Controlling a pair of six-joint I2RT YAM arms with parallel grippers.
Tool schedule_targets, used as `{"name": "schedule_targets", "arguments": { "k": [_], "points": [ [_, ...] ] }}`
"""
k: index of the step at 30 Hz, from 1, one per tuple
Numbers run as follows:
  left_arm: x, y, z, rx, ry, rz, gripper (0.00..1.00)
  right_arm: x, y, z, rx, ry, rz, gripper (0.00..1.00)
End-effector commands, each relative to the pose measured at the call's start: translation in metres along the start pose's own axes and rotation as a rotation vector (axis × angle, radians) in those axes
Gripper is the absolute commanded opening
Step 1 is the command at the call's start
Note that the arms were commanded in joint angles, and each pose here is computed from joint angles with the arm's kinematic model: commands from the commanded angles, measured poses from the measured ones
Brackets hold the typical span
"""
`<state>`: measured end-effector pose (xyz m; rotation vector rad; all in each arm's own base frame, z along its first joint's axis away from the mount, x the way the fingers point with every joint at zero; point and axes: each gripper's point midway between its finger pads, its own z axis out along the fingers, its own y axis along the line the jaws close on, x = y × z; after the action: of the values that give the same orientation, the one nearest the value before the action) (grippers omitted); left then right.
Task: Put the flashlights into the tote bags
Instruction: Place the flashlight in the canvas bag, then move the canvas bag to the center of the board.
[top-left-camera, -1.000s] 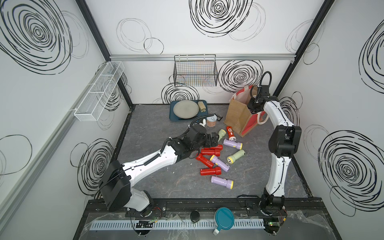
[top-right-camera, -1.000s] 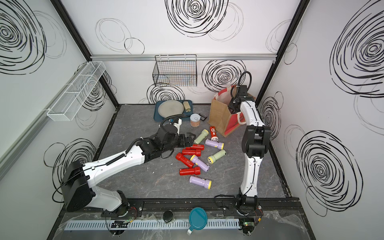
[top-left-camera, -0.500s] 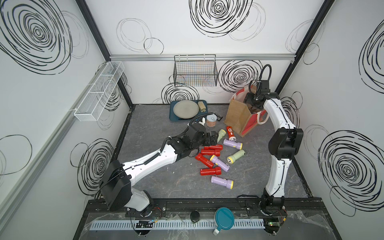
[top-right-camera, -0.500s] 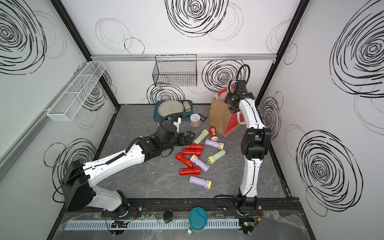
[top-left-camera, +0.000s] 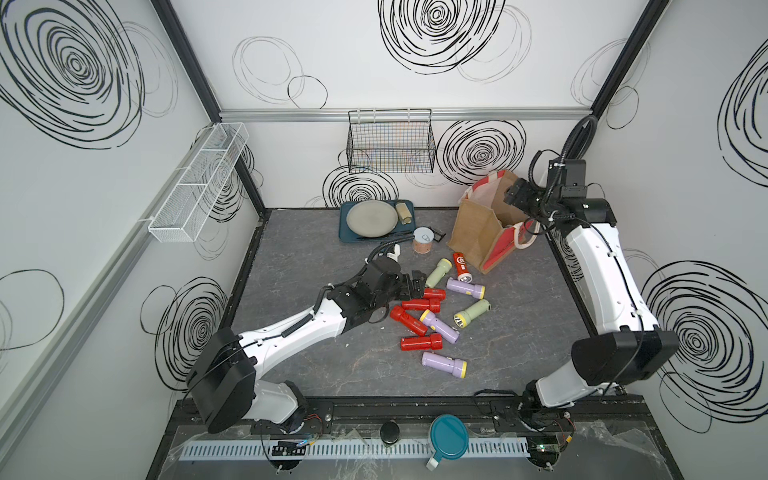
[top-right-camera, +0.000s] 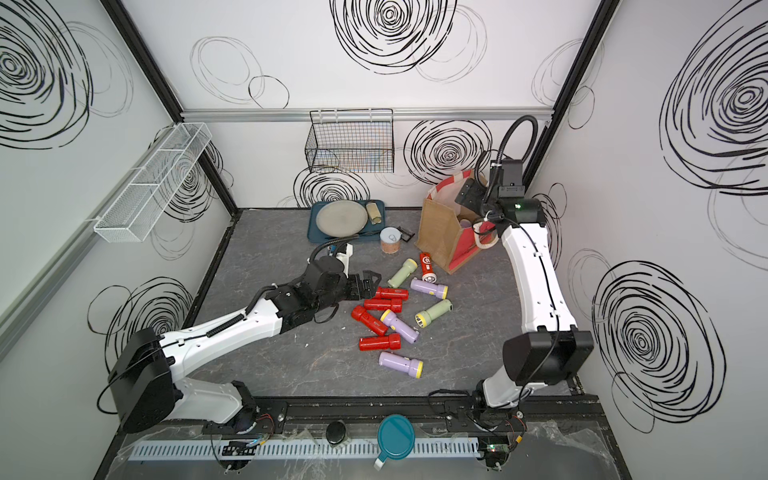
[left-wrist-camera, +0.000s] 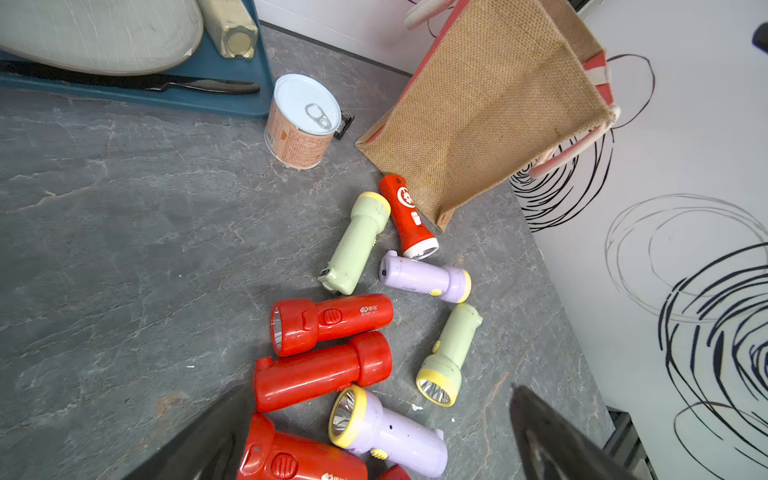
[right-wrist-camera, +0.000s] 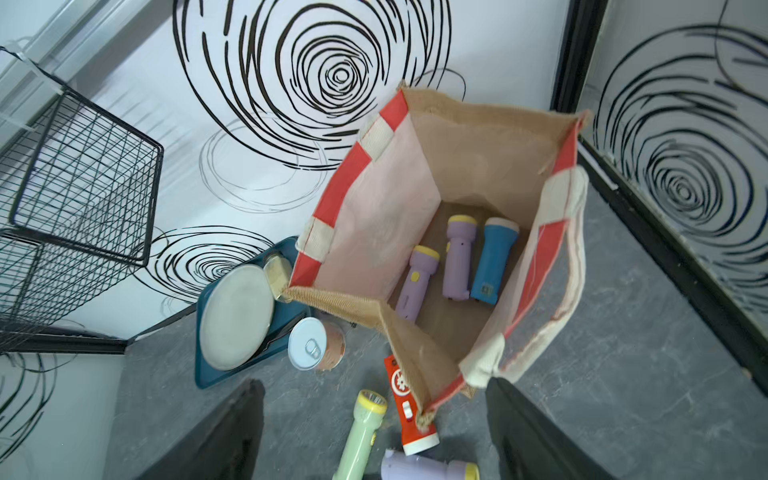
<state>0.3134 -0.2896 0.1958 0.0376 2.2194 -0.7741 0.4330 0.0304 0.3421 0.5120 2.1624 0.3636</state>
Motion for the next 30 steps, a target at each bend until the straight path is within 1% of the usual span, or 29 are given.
{"name": "schedule_targets", "arguments": {
  "k": [1,4,7,10,14,20,26,29,30],
  "points": [
    [-0.02,-0.008,-0.012,0.054,-0.096,-0.018,0.99,0.036,-0.01,0.008,-0.004,0.085,0.146,0.87],
    [-0.018,-0.004,-0.014,0.048,-0.095,-0.018,0.99,0.052,-0.02,0.011,0.0,0.088,0.224,0.87],
    [-0.019,-0.003,-0.015,0.05,-0.088,-0.015,0.99,0.057,-0.029,0.02,0.013,0.09,0.275,0.87],
    [-0.017,-0.004,-0.012,0.055,-0.074,0.001,0.99,0.058,-0.042,0.031,0.056,0.076,0.285,0.88],
    [-0.021,-0.006,-0.013,0.052,-0.073,0.006,0.99,0.056,-0.056,0.047,0.075,0.063,0.314,0.86],
    [-0.025,-0.008,-0.015,0.053,-0.078,0.01,0.99,0.047,-0.06,0.061,0.056,0.044,0.342,0.84],
    [-0.027,-0.007,-0.017,0.047,-0.085,0.008,0.99,0.051,-0.071,0.082,0.073,0.065,0.354,0.77],
    [-0.027,-0.008,-0.018,0.046,-0.085,0.009,0.99,0.055,-0.073,0.086,0.082,0.073,0.355,0.67],
    [-0.028,-0.009,-0.018,0.047,-0.086,0.01,0.99,0.056,-0.074,0.086,0.084,0.073,0.353,0.62]
  ]
}}
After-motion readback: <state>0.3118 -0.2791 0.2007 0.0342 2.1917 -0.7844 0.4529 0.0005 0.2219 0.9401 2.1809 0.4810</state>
